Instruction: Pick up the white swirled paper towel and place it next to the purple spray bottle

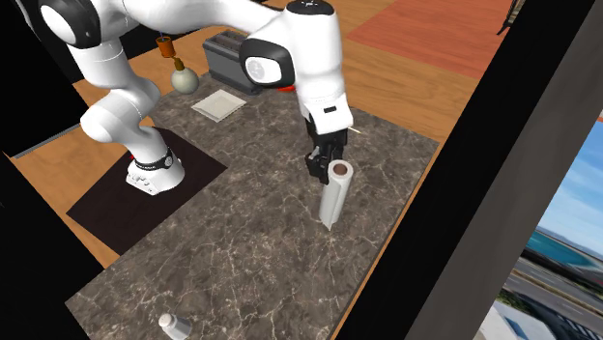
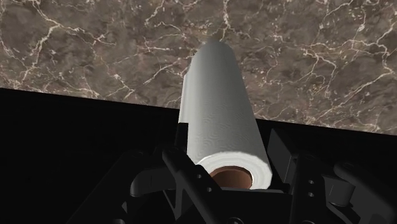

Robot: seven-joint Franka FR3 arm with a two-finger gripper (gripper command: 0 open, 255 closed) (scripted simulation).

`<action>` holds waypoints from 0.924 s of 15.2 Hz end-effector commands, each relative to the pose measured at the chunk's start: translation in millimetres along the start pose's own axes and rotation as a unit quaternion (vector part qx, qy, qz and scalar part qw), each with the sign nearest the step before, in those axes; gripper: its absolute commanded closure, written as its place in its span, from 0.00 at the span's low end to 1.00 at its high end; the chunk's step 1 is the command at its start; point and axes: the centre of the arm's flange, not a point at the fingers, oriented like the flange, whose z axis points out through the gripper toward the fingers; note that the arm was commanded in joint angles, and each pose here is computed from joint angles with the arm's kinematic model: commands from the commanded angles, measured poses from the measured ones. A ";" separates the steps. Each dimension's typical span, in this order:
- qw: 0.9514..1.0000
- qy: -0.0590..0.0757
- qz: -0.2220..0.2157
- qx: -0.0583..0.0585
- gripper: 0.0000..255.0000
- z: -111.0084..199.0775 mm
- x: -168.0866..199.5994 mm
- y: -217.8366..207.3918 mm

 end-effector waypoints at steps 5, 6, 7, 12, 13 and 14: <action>1.000 0.000 0.000 0.000 1.00 -30.3 5.7 -0.2; 1.000 0.000 0.000 0.000 1.00 -35.5 6.7 -0.2; 1.000 0.000 0.000 0.000 1.00 -40.7 7.8 -0.2; 1.000 0.000 0.000 0.000 1.00 -66.6 13.1 -0.2; 1.000 0.000 0.000 0.000 1.00 -71.7 14.2 -0.2; 1.000 0.000 0.000 0.000 1.00 -76.9 15.3 -0.2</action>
